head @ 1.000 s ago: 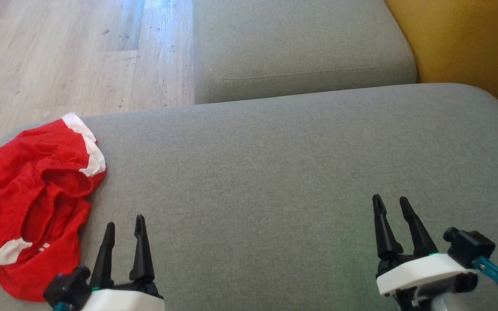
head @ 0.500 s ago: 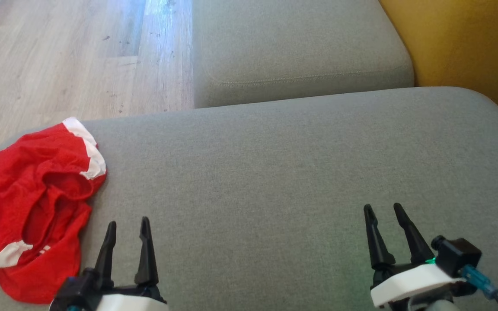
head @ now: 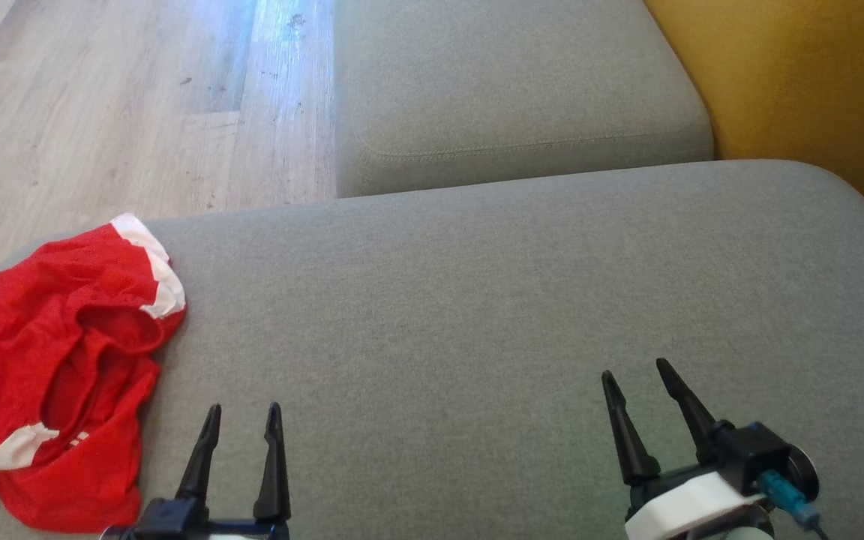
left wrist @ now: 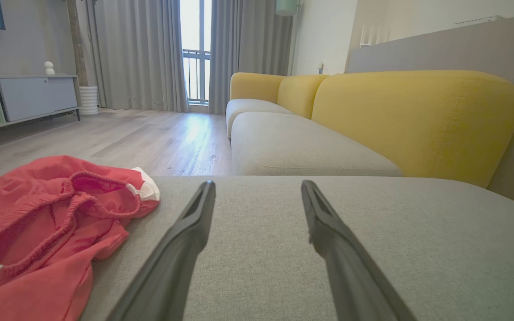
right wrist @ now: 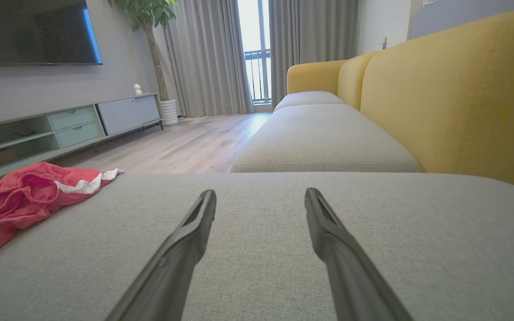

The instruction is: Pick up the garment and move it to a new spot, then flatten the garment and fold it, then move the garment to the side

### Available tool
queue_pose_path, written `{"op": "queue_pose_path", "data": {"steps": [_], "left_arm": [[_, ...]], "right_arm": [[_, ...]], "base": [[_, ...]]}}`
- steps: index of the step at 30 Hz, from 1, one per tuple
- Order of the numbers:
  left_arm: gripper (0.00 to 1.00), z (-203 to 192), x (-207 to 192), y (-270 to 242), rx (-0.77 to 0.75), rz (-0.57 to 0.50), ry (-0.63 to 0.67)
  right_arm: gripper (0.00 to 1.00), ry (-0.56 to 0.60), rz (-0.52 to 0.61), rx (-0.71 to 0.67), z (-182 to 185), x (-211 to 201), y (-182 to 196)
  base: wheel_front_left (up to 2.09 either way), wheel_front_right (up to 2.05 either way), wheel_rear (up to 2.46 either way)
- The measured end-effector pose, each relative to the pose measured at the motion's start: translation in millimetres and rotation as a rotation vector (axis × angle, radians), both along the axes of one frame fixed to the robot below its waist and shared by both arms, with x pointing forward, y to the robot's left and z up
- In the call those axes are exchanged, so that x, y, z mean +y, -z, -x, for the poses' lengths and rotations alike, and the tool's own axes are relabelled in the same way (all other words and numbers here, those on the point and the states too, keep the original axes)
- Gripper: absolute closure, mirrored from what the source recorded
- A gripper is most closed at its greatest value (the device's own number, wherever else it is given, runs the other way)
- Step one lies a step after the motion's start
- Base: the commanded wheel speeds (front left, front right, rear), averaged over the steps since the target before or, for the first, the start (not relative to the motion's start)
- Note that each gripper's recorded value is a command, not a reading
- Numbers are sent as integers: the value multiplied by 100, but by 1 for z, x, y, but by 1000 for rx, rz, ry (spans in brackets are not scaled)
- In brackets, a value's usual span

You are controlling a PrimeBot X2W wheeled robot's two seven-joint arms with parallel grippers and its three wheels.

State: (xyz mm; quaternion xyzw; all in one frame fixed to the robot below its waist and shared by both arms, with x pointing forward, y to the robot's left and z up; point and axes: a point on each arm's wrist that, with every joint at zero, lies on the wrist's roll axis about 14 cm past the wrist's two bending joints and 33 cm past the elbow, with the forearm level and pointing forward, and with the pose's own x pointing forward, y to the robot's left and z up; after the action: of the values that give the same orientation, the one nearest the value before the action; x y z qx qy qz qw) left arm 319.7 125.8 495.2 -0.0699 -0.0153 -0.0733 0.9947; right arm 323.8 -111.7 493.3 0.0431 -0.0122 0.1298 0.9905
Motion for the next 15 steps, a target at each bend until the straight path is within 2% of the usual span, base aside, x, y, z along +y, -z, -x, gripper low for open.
{"op": "queue_pose_path", "data": {"steps": [5, 15], "left_arm": [[0, 2, -1, -1, -21, -50, 3], [0, 6, 0, 5, -5, -54, -1]], "right_arm": [[0, -17, 59, -23, 3, 4, 0], [0, -15, 64, -10, 5, 3, 5]], "base": [[0, 0, 0], [0, 0, 0]]}}
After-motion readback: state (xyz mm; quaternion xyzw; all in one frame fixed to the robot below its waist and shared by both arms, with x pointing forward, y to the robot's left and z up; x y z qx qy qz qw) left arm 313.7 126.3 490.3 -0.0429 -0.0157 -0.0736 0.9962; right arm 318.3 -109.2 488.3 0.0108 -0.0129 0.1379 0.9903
